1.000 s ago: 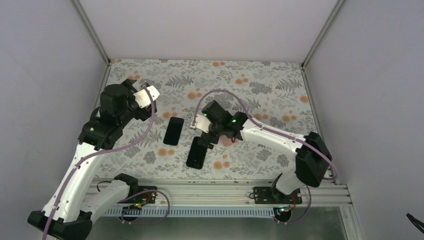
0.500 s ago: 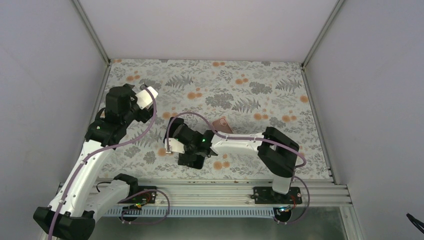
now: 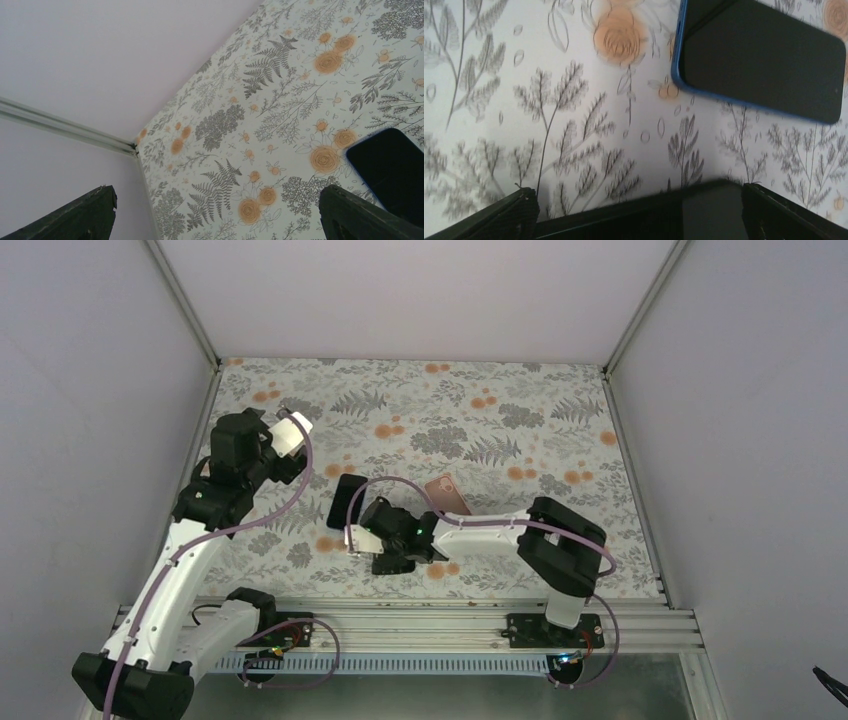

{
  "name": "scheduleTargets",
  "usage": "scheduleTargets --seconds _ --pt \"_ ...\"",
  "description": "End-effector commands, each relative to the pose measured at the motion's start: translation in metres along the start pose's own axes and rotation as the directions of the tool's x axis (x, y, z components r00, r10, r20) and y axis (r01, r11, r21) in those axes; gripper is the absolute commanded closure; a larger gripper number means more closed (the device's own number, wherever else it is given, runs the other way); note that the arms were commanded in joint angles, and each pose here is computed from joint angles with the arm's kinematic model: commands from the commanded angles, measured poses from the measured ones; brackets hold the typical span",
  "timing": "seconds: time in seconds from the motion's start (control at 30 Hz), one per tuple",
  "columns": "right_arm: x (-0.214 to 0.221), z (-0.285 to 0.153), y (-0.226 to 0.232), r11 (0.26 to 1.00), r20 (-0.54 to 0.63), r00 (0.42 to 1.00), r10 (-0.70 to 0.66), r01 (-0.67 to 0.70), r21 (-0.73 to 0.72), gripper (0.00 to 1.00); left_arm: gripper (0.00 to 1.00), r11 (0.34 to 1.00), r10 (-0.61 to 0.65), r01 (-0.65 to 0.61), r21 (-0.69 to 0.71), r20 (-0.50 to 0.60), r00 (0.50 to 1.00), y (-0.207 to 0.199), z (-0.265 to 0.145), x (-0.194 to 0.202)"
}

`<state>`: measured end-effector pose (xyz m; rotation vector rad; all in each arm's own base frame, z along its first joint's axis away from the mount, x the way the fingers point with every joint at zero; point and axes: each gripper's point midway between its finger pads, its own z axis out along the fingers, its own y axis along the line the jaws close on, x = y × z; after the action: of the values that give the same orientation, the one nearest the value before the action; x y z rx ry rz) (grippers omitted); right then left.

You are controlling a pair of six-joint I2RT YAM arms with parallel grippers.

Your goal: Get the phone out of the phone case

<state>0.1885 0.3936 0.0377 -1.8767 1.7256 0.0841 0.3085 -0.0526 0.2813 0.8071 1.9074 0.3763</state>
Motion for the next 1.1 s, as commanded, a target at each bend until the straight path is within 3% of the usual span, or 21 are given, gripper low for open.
scheduleTargets --seconds 0.0,0.27,0.53,0.63,0.77,1.07 --pt "0.023 -0.017 0.004 0.999 -0.048 0.998 -0.038 0.039 0.019 0.0 0.0 1.0 -0.021 0.021 -0.001 0.032 0.999 0.003 0.002 -0.007" --pt "0.055 -0.047 0.006 0.999 -0.086 0.996 0.018 -0.015 0.031 0.0 0.0 0.998 -0.047 0.044 0.051 0.048 0.998 -0.008 0.009 -0.007" --pt "0.072 -0.033 -0.001 0.989 -0.137 0.982 0.133 -0.142 -0.052 0.0 0.0 0.994 -0.072 0.067 0.089 0.054 0.996 -0.014 0.014 -0.01" --pt "0.056 -0.04 0.0 0.977 -0.079 0.982 0.171 -0.18 -0.118 0.0 0.0 0.994 -0.066 0.061 0.086 0.051 0.997 -0.013 0.013 -0.011" --pt "0.041 -0.05 -0.002 0.976 -0.015 0.985 0.171 -0.172 -0.136 0.0 0.0 0.995 -0.057 0.053 0.082 0.049 0.997 -0.012 0.011 -0.009" --pt "0.034 -0.041 0.006 0.997 -0.024 0.998 0.059 -0.06 -0.046 0.0 0.0 0.994 -0.073 0.068 0.087 0.047 0.996 -0.015 0.013 -0.006"
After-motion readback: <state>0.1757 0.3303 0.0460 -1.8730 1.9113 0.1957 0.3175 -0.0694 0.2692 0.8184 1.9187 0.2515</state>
